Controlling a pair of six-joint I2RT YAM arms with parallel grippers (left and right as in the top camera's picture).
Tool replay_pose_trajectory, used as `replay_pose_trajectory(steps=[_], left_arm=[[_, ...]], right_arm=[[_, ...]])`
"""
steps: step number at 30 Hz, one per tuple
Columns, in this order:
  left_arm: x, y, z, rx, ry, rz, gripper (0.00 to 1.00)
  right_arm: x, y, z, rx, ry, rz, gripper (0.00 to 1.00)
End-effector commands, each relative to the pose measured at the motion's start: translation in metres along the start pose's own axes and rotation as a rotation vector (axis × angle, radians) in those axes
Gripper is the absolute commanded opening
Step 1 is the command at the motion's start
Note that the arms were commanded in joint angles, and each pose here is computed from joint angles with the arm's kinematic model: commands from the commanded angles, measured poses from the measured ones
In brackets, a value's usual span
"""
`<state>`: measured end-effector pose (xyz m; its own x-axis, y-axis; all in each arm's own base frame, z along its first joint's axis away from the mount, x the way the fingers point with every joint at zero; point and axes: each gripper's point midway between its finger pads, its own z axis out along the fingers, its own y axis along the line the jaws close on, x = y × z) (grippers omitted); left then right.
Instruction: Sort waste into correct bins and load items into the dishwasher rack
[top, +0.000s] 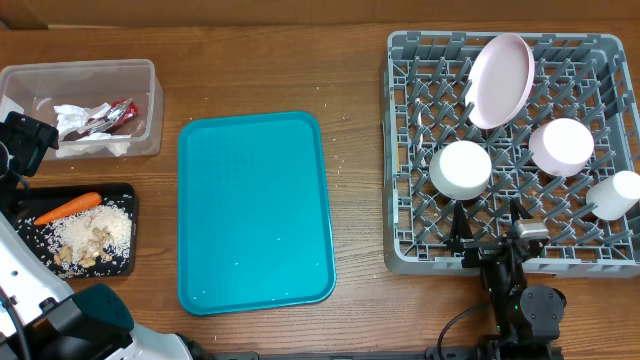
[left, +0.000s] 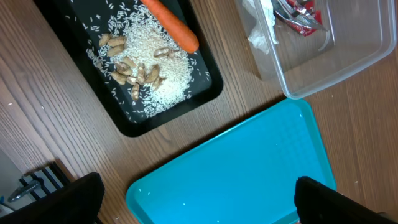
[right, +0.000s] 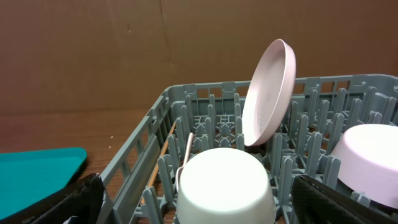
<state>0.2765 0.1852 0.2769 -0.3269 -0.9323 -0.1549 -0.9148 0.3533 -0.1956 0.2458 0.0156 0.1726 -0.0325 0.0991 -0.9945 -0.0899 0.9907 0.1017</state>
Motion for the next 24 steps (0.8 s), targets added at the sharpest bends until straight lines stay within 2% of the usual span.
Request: replay_pose_trajectory(steps=[1, 6, 15, 20, 24], left_arm=[[0.003, -0.004, 0.004, -0.008, 0.009, 0.01, 1.0], [0.021, -0.02, -0.011, 0.029, -0.014, 0.081, 1.0], [0.09, -0.065, -0.047, 0.151, -0.044, 0.326, 1.0], [0.106, -0.064, -0.048, 0.156, -0.03, 0.366, 1.0], [0.122, -0.041, -0.028, 0.089, 0.036, 0.364, 1.0]], right_arm=[[0.002, -0.001, 0.0, 0.006, -0.005, -0.004, 1.0], [0.001, -0.001, 0.0, 0.006, -0.005, -0.004, 1.0], [0.001, -0.001, 0.0, 0.006, -0.005, -0.004, 1.0], [0.002, -0.001, 0.0, 0.006, -0.005, -0.004, 1.0], [0.001, -0.001, 0.0, 0.006, -0.005, -0.004, 1.0]])
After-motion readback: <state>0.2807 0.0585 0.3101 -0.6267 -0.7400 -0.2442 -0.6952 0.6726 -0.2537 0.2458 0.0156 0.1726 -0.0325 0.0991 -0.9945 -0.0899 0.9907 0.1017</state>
